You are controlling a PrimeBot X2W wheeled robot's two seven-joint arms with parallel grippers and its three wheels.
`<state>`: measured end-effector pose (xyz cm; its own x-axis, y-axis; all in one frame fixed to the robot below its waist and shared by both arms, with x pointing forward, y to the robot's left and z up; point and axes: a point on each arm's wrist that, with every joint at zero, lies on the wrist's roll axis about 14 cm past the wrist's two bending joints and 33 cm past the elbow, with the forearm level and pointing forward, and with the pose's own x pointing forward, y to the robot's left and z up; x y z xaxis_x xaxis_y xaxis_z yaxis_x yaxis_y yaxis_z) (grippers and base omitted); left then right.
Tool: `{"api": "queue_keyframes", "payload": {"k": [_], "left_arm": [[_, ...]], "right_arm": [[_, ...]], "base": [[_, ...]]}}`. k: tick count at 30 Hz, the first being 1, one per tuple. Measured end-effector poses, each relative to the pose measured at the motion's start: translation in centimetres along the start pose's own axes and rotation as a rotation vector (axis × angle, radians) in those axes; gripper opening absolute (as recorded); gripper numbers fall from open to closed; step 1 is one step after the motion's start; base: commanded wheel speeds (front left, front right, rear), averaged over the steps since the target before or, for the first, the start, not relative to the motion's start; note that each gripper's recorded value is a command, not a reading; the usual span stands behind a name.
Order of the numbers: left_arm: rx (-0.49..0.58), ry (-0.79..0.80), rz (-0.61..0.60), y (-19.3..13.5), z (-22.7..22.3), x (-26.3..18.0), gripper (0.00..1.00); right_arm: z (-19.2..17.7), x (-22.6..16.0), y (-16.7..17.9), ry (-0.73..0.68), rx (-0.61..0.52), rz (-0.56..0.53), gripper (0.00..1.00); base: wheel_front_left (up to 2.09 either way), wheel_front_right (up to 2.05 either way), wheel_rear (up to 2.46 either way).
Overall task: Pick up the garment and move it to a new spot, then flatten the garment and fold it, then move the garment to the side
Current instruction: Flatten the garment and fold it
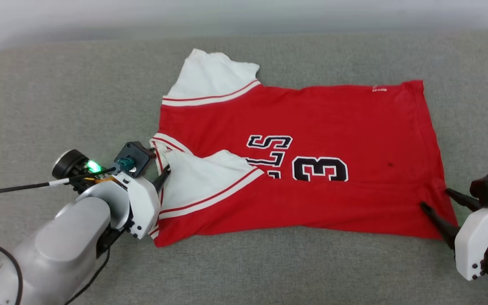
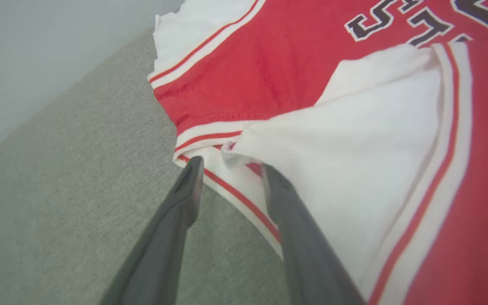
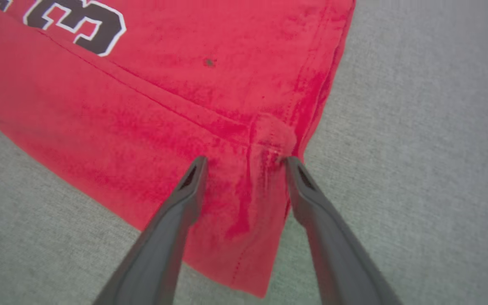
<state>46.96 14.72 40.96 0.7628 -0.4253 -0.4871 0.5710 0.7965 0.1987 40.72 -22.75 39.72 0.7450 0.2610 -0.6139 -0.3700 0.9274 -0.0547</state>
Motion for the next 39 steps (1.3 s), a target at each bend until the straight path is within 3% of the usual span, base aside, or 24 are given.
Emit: {"api": "queue_keyframes", "payload": {"k": [7,17,23,39], "left_arm": [[0.034,-0.035,0.074,3.2,4.1,-3.4,1.00],[-0.031,0.223,-0.004,2.3,5.4,-5.9,1.00],[-0.118,0.443,-0.111,-0.2,3.5,-6.2,1.00],[-0.129,0.825,-0.275,-5.5,-4.7,-5.2,1.00]], "right_arm": [[1.8,-1.6,0.9,-0.073,-0.027,0.007,1.00],[2.9,-2.1,2.0,-0.095,-0.051,0.028,1.00],[2.4,-1.9,2.5,-0.075,-0.050,0.041,1.00],[0.7,-0.6,2.1,-0.007,-0.019,0.043,1.00]], "base": [[0.00,0.00,0.00],[0.00,0.00,0.00],[0.00,0.00,0.00],[0.00,0.00,0.00]]}}
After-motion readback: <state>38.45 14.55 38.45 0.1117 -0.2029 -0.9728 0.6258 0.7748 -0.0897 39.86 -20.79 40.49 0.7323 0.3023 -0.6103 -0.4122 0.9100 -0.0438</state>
